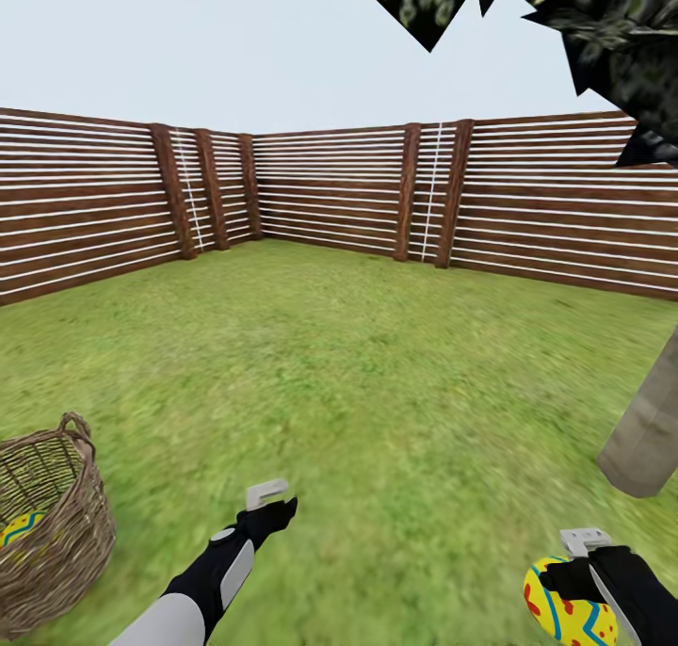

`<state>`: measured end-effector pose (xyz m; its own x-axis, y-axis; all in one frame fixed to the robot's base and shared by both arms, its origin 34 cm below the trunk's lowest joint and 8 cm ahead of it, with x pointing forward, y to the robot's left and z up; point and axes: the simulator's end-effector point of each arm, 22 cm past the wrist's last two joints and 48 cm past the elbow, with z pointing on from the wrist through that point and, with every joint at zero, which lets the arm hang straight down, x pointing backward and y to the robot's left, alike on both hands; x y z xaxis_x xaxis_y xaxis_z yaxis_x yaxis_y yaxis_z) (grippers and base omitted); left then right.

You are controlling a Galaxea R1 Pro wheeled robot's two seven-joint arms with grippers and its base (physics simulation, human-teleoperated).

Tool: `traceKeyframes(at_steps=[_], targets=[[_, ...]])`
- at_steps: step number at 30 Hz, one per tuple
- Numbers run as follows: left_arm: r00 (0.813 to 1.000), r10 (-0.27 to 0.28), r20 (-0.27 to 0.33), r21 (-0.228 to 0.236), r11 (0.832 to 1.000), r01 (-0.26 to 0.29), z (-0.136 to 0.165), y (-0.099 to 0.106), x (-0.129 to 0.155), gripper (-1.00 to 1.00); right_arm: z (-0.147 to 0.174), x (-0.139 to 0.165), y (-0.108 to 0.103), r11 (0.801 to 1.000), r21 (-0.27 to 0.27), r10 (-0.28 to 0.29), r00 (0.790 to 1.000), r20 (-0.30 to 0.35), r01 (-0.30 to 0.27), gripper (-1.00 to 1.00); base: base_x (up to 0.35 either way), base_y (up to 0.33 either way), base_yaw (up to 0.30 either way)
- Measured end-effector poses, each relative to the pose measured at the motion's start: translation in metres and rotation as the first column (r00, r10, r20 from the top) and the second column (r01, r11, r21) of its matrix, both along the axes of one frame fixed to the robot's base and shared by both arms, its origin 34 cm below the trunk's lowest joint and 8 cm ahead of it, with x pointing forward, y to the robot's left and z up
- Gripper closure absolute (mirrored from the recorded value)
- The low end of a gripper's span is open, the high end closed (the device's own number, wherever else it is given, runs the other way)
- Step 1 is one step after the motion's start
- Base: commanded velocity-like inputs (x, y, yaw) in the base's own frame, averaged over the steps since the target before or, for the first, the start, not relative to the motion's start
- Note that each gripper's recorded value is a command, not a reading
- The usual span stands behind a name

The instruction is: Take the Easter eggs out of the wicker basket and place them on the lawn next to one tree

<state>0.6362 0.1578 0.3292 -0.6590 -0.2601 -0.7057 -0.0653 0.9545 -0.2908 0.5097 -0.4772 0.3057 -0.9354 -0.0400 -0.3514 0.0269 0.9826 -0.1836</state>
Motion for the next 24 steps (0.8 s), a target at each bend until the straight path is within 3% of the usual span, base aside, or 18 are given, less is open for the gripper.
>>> traceKeyframes(at_steps=[24], targets=[[0.995, 0.000, -0.098, 0.000, 1.000, 0.000, -0.056, 0.000, -0.019, -1.00, -0.044, -0.021, 0.001, 1.000, 0.000, 0.001, 0.995, -0.099, -0.001, 1.00, 0.000, 0.000, 0.000]])
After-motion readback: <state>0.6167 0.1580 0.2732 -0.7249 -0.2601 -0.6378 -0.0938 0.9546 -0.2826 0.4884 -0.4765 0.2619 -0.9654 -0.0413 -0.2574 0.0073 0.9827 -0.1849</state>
